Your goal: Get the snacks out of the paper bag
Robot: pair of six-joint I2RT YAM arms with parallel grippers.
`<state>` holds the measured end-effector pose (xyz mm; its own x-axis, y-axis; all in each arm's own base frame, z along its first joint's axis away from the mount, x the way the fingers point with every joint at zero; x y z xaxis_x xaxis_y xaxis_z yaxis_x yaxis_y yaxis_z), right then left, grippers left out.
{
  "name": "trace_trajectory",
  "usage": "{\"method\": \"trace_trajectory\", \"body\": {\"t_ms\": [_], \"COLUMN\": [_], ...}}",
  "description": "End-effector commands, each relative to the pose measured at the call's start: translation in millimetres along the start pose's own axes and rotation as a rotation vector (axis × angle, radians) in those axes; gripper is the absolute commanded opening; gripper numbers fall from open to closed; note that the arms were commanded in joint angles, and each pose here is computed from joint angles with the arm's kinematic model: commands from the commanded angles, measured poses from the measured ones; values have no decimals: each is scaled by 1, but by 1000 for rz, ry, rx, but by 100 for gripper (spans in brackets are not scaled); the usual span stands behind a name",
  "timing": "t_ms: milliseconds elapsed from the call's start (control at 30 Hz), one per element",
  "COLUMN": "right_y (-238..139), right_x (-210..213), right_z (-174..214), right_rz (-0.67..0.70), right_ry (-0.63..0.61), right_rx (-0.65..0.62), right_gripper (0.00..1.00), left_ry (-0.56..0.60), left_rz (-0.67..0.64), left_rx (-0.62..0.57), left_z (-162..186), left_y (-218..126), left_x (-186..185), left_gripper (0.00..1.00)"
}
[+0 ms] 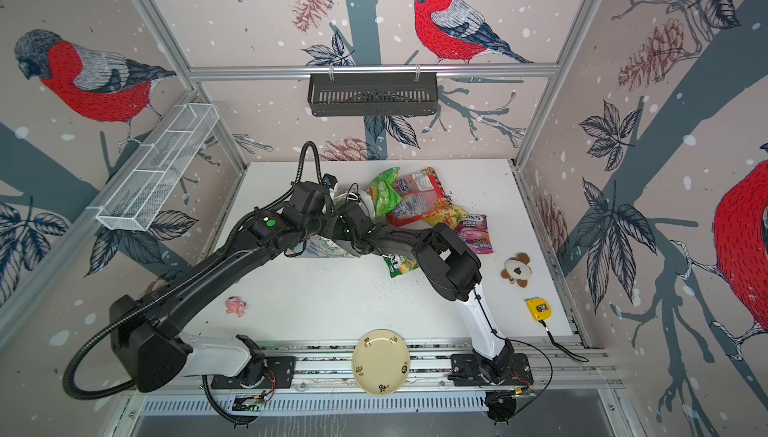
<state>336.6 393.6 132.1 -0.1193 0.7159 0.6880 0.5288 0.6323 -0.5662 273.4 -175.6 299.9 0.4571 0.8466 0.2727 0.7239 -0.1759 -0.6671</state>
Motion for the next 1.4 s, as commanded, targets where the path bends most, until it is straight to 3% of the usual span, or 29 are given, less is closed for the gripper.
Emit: {"method": "trace_trajectory", "body": {"t_ms": [0, 300, 1100, 1367], "right_y": [-15, -56, -118, -121], "right_x": [10, 10, -7, -4], "right_z": [-9, -21, -24, -24], "right_rz": [-73, -166, -134, -131], "right_ry": [12, 48, 26, -14], "right_rx": [-52, -103, -142, -109], "right_gripper": [0, 0, 0, 0], "left_ry": [7, 7, 16, 8], "left_rz": [-25, -39, -118, -119], "left_rx": [-4, 7, 40, 22], "left_z": [-1, 0, 5, 1], "left_y": [0, 3, 9, 7], "left_x": [2, 2, 6, 7], "left_gripper": [0, 0, 0, 0]}}
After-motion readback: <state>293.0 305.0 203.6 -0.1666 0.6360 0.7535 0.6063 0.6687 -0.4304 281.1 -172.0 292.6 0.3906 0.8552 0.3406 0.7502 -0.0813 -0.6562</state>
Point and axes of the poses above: each gripper's point midway between its finger pads, its own y axis out along the fingers, its own x axis along the line the jaws close on, z = x × y, the point moved 9 cm from there along -y, back along the fingers, and after that the axes turned 11 degrees about y, right-handed, at the moved point
